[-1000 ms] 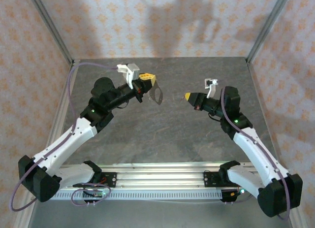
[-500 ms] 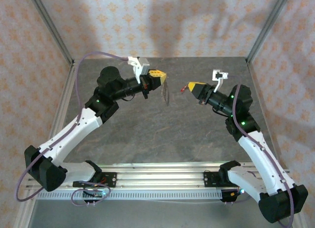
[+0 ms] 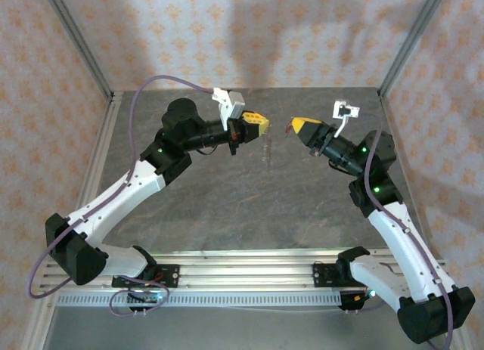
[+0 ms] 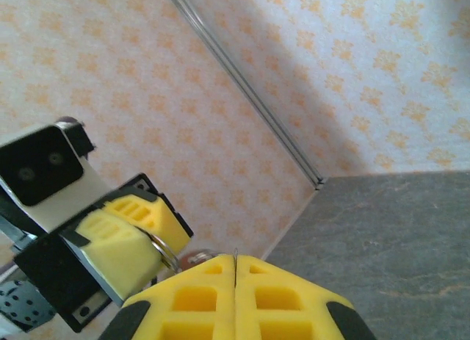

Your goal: Put the keys on the keyring

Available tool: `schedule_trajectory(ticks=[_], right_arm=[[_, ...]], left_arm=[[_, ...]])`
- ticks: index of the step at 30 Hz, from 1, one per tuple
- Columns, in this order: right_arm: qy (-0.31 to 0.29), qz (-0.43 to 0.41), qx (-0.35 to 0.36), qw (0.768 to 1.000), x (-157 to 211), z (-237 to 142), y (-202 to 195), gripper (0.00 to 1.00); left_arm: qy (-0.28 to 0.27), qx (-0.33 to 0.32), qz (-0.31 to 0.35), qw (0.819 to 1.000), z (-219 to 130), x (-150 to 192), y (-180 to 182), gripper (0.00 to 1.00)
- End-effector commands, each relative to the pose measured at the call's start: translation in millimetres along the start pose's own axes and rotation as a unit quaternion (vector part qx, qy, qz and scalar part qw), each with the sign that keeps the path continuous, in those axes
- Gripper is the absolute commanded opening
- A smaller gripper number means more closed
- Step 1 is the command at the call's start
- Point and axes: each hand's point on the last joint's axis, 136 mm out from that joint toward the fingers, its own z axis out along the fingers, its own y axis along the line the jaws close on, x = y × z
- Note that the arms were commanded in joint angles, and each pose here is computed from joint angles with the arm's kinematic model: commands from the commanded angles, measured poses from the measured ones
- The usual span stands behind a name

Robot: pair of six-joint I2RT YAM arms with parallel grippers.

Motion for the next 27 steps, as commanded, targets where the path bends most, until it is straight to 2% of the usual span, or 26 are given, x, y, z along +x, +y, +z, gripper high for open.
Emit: schedule_trajectory(ticks=[1,18,27], right_arm=[[-0.029,-0.026,-0.052,0.998,-24.6,-3.6,35.2,0.0],[0.012,-0.022,-0.079,0.997,-1.9,14.4,50.4,0.0],[0.012,-0.027,-0.081,0.996,-2.6,17.4,52.7,0.0]], left_arm=[[-0.02,0.019,0.03,0.999,1.5,-20.7,-12.1,0.0],[-0.022,0.014,0.031,0.999,8.5,-22.9,-9.3,0.0],[-0.02,0.017,0.03,0.999,10.4,-21.8,-11.5,0.0]])
